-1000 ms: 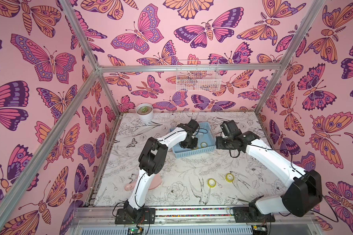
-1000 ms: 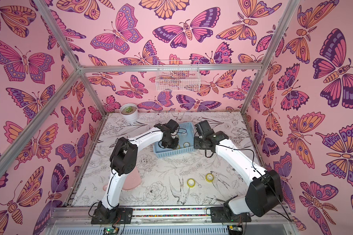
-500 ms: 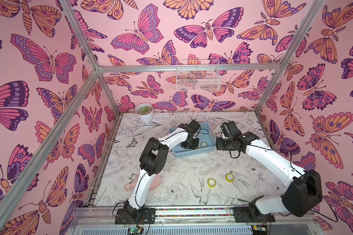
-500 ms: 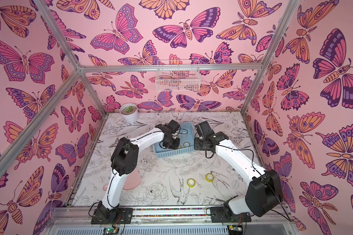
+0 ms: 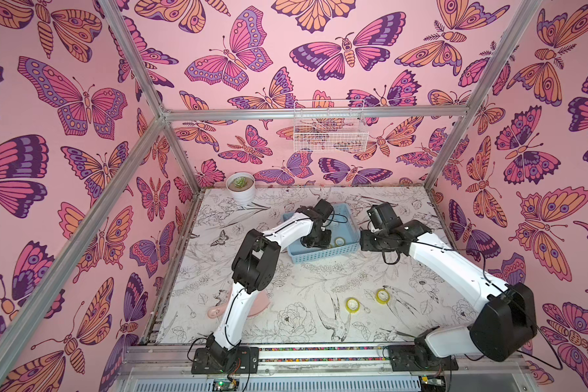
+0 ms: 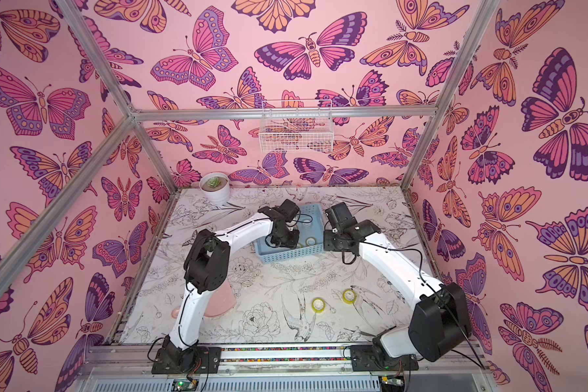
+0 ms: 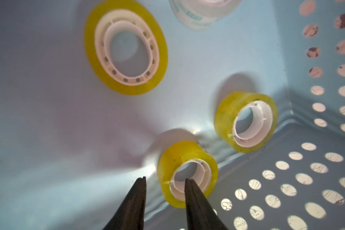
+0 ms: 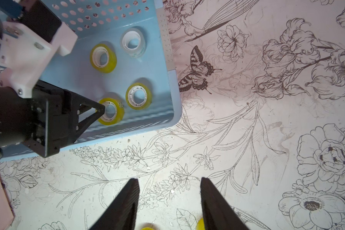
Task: Put the transparent tape into the storage box
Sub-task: Place the tape in the storage box, then pick up the tape from the center of the board.
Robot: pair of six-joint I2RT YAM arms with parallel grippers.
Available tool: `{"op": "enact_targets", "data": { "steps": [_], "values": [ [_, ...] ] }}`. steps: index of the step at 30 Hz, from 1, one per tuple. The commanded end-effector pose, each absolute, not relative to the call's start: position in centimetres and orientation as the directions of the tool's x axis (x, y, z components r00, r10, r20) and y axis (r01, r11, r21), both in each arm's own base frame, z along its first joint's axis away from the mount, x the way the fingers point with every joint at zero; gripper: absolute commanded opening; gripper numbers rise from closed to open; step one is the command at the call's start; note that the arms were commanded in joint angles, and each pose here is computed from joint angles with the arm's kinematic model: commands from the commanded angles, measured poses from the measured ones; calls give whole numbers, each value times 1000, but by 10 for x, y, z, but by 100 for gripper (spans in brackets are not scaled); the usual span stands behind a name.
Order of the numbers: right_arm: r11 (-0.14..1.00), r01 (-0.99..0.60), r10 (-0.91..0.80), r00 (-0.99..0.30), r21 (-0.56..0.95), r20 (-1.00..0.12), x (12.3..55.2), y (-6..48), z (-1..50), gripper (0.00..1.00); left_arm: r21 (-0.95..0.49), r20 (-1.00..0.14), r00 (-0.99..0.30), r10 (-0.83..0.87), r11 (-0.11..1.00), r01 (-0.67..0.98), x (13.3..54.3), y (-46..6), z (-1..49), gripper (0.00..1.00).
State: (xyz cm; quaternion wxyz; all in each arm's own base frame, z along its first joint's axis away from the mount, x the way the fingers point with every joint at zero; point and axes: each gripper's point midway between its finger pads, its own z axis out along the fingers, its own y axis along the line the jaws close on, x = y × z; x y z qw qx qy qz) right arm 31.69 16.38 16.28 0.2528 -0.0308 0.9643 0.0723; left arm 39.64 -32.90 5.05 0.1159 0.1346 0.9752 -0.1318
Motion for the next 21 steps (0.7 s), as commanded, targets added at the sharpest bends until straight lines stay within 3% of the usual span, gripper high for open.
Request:
{"op": "enact_targets", "data": {
  "steps": [1,13,21],
  "values": [
    [991,-87,-27,-875,102,-483,309,153,164,55,-224,-377,-902,210,925,308,403,-326,109,44],
    [992,112,124,-954,60,-274,238,110,99,54,-223,-579,-809,97,936,272,399,-280,224,58],
    [948,307,319,-915,87,-247,211,84,60,52,-285,-613,-789,32,923,258,366,-261,250,60]
  ]
}}
